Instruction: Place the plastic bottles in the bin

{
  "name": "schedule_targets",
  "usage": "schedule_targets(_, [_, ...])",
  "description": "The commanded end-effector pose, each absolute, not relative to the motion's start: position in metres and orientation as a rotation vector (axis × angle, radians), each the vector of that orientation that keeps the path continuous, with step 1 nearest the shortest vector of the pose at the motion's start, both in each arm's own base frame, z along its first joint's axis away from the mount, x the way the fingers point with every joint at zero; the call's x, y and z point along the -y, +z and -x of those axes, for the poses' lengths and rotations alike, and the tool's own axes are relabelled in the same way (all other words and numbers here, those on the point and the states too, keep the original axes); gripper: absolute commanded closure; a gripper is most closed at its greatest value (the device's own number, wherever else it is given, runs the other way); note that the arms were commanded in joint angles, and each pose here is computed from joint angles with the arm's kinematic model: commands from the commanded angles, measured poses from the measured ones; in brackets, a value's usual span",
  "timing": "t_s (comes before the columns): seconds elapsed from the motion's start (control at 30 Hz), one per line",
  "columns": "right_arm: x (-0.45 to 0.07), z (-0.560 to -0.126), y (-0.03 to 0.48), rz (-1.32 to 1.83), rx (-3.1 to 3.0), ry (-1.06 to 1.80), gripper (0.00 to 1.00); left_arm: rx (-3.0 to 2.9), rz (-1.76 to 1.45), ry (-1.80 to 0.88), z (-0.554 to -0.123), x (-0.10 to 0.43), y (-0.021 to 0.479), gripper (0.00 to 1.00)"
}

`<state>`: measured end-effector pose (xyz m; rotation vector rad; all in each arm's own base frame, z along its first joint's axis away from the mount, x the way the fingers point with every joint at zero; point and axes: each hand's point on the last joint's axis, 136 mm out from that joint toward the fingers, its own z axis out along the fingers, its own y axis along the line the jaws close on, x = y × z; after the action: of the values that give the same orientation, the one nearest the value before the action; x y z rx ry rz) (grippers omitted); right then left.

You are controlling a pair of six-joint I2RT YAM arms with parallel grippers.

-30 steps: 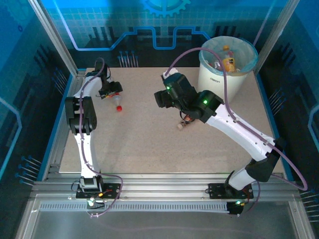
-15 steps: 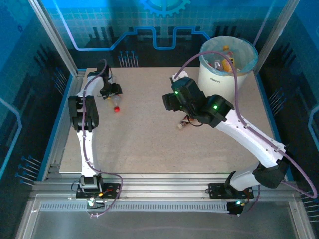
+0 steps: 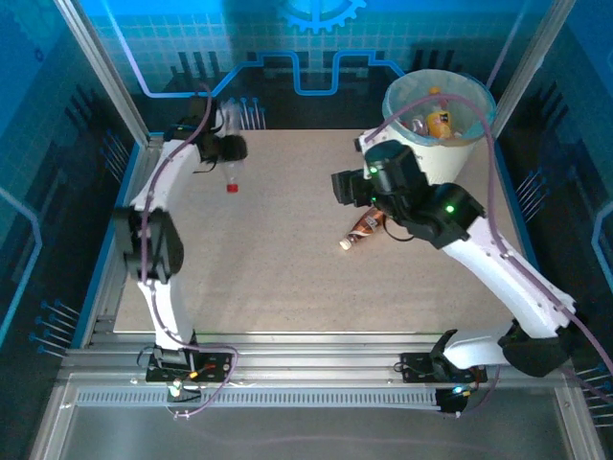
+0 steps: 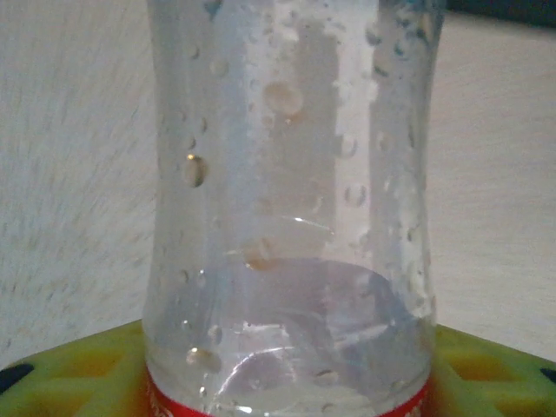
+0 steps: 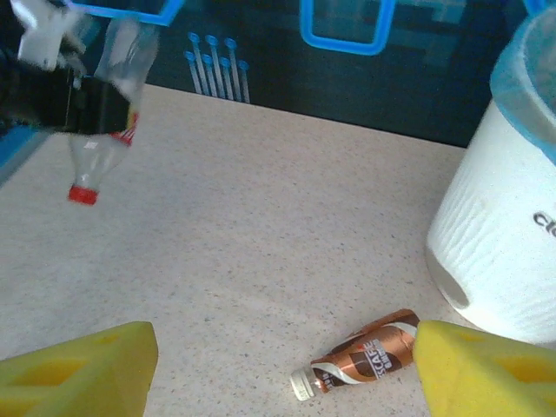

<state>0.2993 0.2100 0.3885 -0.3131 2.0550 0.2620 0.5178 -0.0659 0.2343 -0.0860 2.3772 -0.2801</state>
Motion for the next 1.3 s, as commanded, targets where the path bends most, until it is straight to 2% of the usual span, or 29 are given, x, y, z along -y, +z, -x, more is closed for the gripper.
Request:
schedule_targets(0.0, [-0.230,-0.263,0.450,0.529,-1.818,0.519,0.21,-2.019,-0.259,-0.406,-0.467,0.152,0.351,0.42])
schedule_targets(0.1, [-0.226,-0.240,0.485,0.573,-1.662,0.601,0.21,-1.812,-0.460,-0.538,-0.409,0.211,0.397,0.43])
schedule_targets(0.23, [-0.223,-0.209,0.517,0.657,-1.498,0.689,0.20,-1.547,-0.827,-0.700,-0.315,0.281,0.425,0.41])
schedule_targets(0.33, [-0.224,-0.191,0.529,0.714,-1.432,0.733,0.17,-1.412,-0.973,-0.837,-0.262,0.307,0.435,0.41])
schedule_targets(0.43, [-0.225,-0.183,0.532,0.742,-1.411,0.765,0.11,-1.362,-1.039,-0.912,-0.235,0.321,0.439,0.43])
schedule_targets(0.6, [-0.224,-0.192,0.520,0.706,-1.467,0.742,0.08,-1.299,-1.128,-0.946,-0.211,0.336,0.430,0.43])
schedule_targets(0.97, [-0.202,-0.217,0.504,0.500,-1.560,0.658,0.07,-1.194,-1.061,-0.939,-0.203,0.333,0.448,0.44])
schedule_targets(1.27, [-0.194,-0.220,0.503,0.431,-1.574,0.658,0.05,-1.171,-1.046,-0.922,-0.200,0.332,0.447,0.44])
